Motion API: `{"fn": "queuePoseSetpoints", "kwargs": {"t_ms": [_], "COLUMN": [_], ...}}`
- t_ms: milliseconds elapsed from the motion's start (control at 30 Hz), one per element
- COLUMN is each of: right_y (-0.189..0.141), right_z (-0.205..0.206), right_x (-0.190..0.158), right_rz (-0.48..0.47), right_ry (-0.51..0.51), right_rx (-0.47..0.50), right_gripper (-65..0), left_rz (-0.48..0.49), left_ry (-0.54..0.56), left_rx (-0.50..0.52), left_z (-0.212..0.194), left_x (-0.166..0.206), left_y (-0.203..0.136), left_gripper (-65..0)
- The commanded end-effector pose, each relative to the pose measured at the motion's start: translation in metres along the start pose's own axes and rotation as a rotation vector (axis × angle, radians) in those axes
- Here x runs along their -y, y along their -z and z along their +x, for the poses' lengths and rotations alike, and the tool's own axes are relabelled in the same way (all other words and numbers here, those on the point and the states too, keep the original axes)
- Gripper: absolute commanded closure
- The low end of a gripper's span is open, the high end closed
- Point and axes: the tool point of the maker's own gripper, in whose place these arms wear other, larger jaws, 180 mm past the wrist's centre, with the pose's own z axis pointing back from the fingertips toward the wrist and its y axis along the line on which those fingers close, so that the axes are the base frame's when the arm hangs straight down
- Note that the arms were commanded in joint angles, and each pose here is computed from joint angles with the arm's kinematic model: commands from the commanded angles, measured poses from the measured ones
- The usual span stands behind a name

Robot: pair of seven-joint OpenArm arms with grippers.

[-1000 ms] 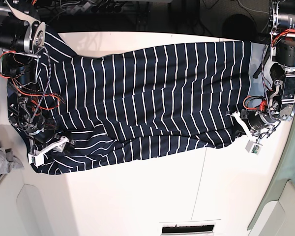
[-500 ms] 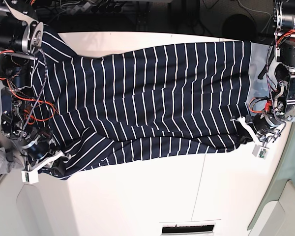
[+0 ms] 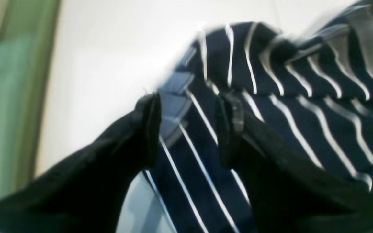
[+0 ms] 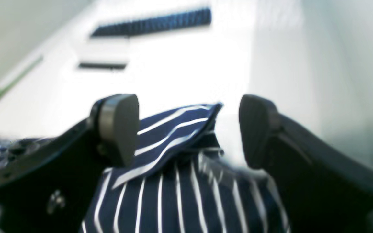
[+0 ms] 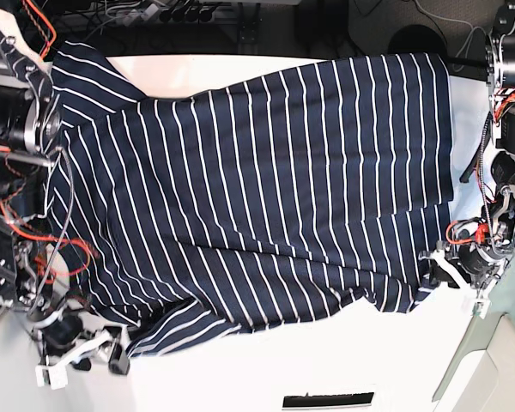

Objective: Layout the t-shirt on the table in an organized manner, then fold the t-shirt properly
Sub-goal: 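Lift the grasped edge with both grippers and fold it over the shirt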

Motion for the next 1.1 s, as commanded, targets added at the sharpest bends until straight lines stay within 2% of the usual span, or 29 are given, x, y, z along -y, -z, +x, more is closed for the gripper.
{"fn": "queuePoseSetpoints", "kwargs": {"t_ms": [0,167,233,333,400,500,600,667,733,933,1067], "right_y": [-0.001,-0.013,-0.020,-0.031,-0.035,-0.043,-0.053,-0.061,-0.068,-0.081,-0.089], "right_z": [0.031,-0.032,-0.059,-0.086,-0.090,-0.088,-0.097,-0.106,-0.119,-0.137,-0.140], "right_x": [0.002,0.006,0.006,0.004,0.004,0.005,0.007,0.010,0.013,0.017,0.025], "right_rz": [0.003,-0.009,-0.014,-0.007,-0.003,-0.002,-0.003,-0.010,-0.018,-0.025,-0.035], "right_ry": [-0.008,0.024,0.045,0.075,0.075,0.061,0.040,0.033,0.034,0.079,0.096], "right_rx": [0.081,-0.020,-0.061,-0.093,-0.092,-0.077,-0.091,-0.109,-0.134,-0.153,-0.156], "right_gripper": [-45.4,-45.4,-45.3,-40.8,-29.6,-1.2,0.0,0.0,0.0,0.0,0.0], "left_rz": [0.015,0.010,-0.034,-0.071,-0.070,-0.079,-0.042,0.007,0.049,0.042,0.086], "left_ry": [0.005,0.008,0.033,0.054,0.051,0.046,0.046,0.060,0.071,0.087,0.067], "left_rx": [0.062,-0.057,-0.093,-0.125,-0.128,-0.125,-0.141,-0.163,-0.177,-0.190,-0.188], "left_z": [0.030,0.006,-0.008,-0.030,-0.041,-0.054,-0.068,-0.076,-0.081,-0.085,-0.085], "left_x": [-0.011,-0.010,-0.003,0.002,0.002,0.007,0.000,-0.009,-0.016,-0.014,-0.018], "left_y": [-0.004,-0.004,-0.006,-0.010,-0.012,-0.014,-0.016,-0.018,-0.019,-0.020,-0.018], "left_gripper": [-29.7,-29.6,-29.6,-28.6,-25.9,-19.8,-9.4,-5.3,-4.7,-4.7,-4.7]}}
